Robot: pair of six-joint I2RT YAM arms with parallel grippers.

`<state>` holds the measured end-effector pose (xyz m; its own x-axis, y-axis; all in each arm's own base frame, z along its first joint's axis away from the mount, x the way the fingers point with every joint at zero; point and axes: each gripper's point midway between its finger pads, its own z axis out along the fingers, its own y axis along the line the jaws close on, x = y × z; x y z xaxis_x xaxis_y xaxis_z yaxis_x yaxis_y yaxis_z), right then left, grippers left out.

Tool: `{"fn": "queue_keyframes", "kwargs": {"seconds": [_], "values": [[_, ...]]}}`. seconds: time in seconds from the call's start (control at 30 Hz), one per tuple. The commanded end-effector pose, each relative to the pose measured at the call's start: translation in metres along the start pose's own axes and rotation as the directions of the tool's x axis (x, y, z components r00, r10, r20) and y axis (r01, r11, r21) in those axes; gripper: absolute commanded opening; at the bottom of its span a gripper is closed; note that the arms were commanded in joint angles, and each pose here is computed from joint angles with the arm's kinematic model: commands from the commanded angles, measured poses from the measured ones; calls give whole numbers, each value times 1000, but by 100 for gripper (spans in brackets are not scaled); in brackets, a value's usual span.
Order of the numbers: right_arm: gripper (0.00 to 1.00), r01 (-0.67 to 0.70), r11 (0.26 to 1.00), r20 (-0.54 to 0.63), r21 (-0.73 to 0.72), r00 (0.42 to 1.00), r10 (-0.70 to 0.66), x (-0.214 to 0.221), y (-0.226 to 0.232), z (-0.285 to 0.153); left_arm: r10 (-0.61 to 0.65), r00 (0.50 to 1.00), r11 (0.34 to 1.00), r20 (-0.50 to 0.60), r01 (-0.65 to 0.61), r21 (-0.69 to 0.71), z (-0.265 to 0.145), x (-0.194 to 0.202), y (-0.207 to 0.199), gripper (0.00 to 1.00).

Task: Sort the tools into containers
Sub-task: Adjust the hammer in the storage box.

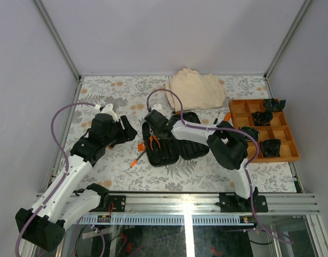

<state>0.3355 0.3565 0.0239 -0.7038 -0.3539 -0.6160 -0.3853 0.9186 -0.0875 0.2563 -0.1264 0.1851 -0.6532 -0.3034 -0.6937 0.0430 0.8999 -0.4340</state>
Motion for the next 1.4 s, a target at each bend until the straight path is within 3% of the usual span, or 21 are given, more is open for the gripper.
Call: {"fn": "queue_keyframes", "kwargs": {"seconds": [0.0, 0.07, 0.23, 0.43, 0.6, 0.77, 1.03, 1.2, 1.37], "values": [[0, 131, 991, -353, 17, 928, -117, 110, -20, -7, 6, 1000, 1000, 27, -6, 3, 0, -8, -1, 61], [1, 105, 994, -267, -10, 958, -103, 72, -12, -21, 6, 1000, 1000, 27, -6, 4, 0, -8, -1, 62], [16, 39, 996, -75, -84, 996, -45, -3, -2, -58, 5, 1000, 1000, 29, -5, 1, 0, -8, 0, 61], [31, -29, 996, 96, -80, 995, 37, -46, -21, -102, 6, 1000, 1000, 27, -6, 1, 1, -8, 0, 62], [39, -118, 992, 131, -40, 984, 122, -33, -67, -122, 6, 1000, 1000, 17, -6, 7, 2, -6, -1, 62], [44, -183, 983, 95, -31, 978, 186, 8, -105, -119, 6, 1000, 1000, 6, -6, 8, 4, -4, -1, 62], [51, -259, 966, 50, 3, 965, 258, 53, -132, -108, 3, 1000, 1000, -5, -3, -17, 9, -2, 3, 62], [60, -320, 945, 70, 74, 947, 315, 67, -164, -109, -2, 1000, 999, -29, 1, -38, 15, 2, 7, 62], [62, -385, 921, 84, 63, 922, 379, 73, -184, -111, -52, 995, 998, -85, 49, -38, 24, 15, 6, 61]]}}
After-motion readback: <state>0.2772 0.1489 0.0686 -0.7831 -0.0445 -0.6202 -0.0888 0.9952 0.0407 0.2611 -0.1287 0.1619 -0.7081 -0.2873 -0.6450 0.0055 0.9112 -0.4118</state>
